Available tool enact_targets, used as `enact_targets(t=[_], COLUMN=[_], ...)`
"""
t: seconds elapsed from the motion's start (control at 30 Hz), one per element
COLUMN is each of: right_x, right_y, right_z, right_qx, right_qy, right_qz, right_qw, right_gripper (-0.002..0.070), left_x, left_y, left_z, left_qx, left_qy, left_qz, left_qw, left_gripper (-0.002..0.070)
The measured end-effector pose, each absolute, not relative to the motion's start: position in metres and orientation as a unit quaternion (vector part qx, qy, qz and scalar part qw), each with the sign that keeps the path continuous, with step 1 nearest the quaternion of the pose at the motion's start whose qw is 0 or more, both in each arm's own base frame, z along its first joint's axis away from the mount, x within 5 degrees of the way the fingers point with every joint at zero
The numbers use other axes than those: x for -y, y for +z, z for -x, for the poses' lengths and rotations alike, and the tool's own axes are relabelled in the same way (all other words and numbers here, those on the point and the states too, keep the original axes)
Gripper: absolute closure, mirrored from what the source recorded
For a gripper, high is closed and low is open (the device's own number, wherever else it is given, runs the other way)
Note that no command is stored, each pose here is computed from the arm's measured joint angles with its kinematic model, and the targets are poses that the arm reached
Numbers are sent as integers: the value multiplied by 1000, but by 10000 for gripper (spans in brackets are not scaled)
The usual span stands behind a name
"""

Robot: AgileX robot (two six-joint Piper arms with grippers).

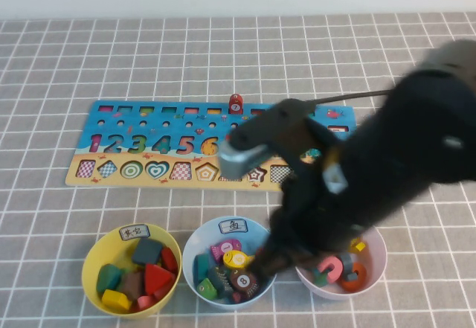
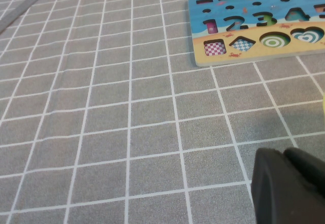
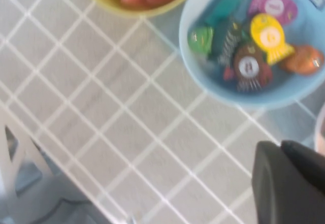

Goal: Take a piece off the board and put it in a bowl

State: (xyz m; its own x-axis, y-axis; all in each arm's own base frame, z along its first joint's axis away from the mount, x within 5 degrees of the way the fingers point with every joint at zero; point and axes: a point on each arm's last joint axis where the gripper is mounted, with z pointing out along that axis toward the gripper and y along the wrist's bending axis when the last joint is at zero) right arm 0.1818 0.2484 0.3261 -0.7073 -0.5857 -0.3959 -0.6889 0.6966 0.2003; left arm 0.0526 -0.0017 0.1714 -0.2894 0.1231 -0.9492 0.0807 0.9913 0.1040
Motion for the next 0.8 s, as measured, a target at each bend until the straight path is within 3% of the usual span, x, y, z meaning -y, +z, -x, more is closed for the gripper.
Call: enact_targets(t=[0.37,0.6,0.8], right_x=[-184,-175,-172], right_y=[326,320,298], right_z=[-132,-131,-133], right_qx=[-900,-900,-897], right_qy=[149,110,120], right_qz=[383,396,389], right_qw=[146,142,173], right_gripper=[691,692,692], left_x=[2,2,2], left_y=[171,171,171], left_z=[-53,-53,-53], left_qx=[-803,-803,-803], left_qy=[18,18,18], left_qz=[-63,-63,-63], left_qw=[593,593,593], left_gripper=[680,680,680])
